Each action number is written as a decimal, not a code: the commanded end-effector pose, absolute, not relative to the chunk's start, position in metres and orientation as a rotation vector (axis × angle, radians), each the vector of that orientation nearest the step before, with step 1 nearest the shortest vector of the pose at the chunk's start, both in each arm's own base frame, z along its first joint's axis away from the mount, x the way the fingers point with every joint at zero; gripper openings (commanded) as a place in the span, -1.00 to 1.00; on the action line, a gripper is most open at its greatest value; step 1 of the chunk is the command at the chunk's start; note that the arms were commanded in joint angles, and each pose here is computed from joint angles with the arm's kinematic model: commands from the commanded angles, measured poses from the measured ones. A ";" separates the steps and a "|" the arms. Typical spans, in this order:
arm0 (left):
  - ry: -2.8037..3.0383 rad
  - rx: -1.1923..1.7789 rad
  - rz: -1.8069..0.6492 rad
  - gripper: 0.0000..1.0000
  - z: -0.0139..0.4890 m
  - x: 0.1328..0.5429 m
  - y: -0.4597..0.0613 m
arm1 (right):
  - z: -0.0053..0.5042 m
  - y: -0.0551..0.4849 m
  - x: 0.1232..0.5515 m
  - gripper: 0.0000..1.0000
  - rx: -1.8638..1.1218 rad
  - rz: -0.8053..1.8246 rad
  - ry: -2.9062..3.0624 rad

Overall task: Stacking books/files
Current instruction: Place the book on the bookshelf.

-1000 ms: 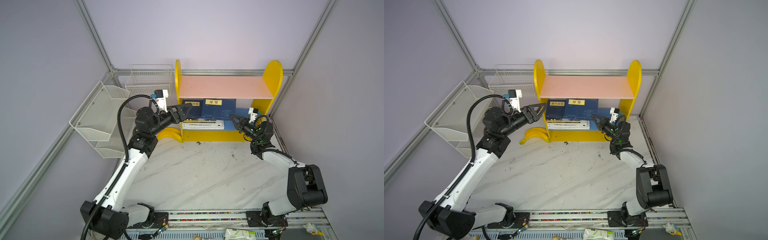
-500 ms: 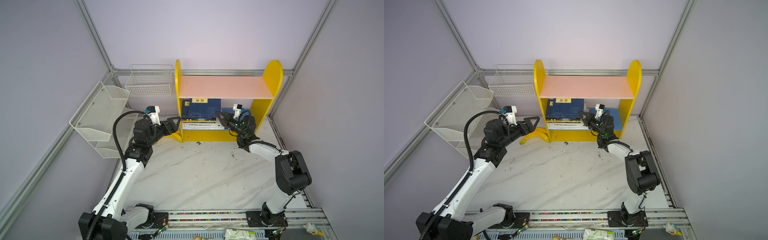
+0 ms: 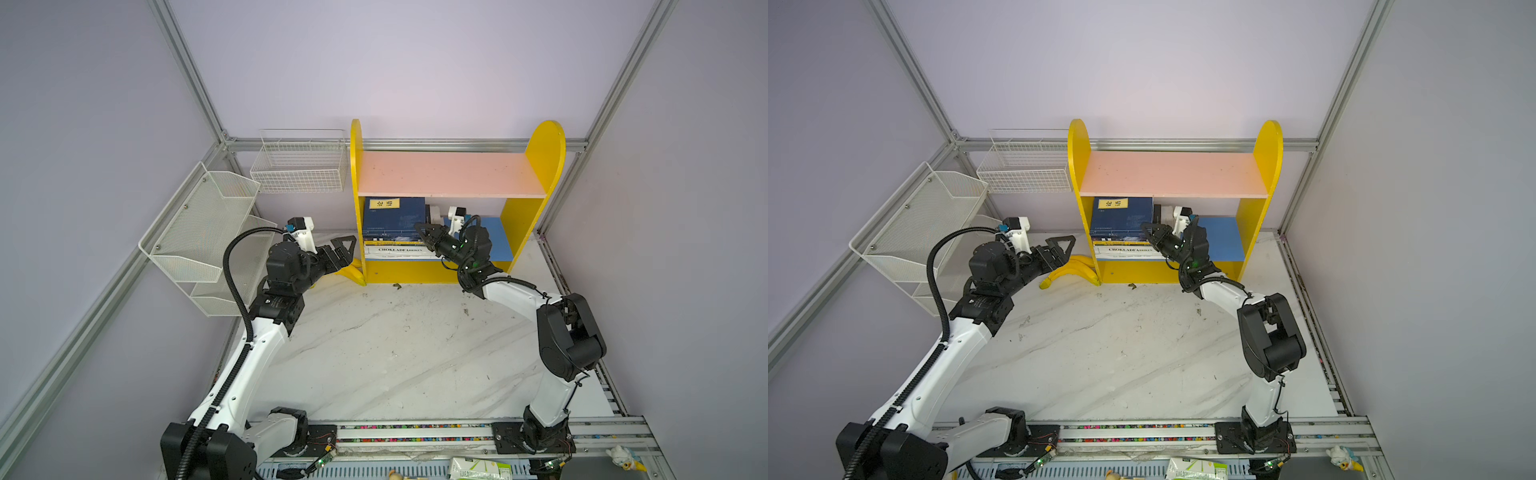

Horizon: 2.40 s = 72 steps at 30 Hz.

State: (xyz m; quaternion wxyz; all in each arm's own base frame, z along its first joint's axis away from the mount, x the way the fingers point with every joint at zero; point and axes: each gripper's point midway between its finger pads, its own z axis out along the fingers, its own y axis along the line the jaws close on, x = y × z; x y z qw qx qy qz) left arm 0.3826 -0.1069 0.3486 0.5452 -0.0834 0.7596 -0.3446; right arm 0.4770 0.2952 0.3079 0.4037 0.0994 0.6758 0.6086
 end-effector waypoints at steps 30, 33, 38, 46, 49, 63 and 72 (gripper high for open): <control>1.799 -0.184 -0.881 0.99 0.323 0.434 -0.118 | 0.320 0.317 0.478 -0.96 0.132 1.545 1.720; 1.793 -0.178 -0.903 0.99 0.327 0.441 -0.121 | 0.320 0.319 0.475 -0.96 0.115 1.555 1.727; 1.752 -0.179 -0.927 0.99 0.333 0.448 -0.123 | 0.320 0.316 0.474 -0.96 0.114 1.554 1.731; 1.746 -0.202 -0.978 0.99 0.328 0.461 -0.128 | 0.317 0.312 0.474 -0.96 0.101 1.566 1.738; 1.737 -0.210 -0.987 0.99 0.329 0.464 -0.128 | 0.317 0.307 0.474 -0.96 0.105 1.574 1.733; 1.686 -0.230 -1.002 0.99 0.344 0.488 -0.128 | 0.306 0.305 0.481 -0.98 0.158 1.591 1.719; 1.710 -0.266 -1.004 0.99 0.330 0.516 -0.135 | 0.299 0.299 0.485 -0.98 0.192 1.521 1.751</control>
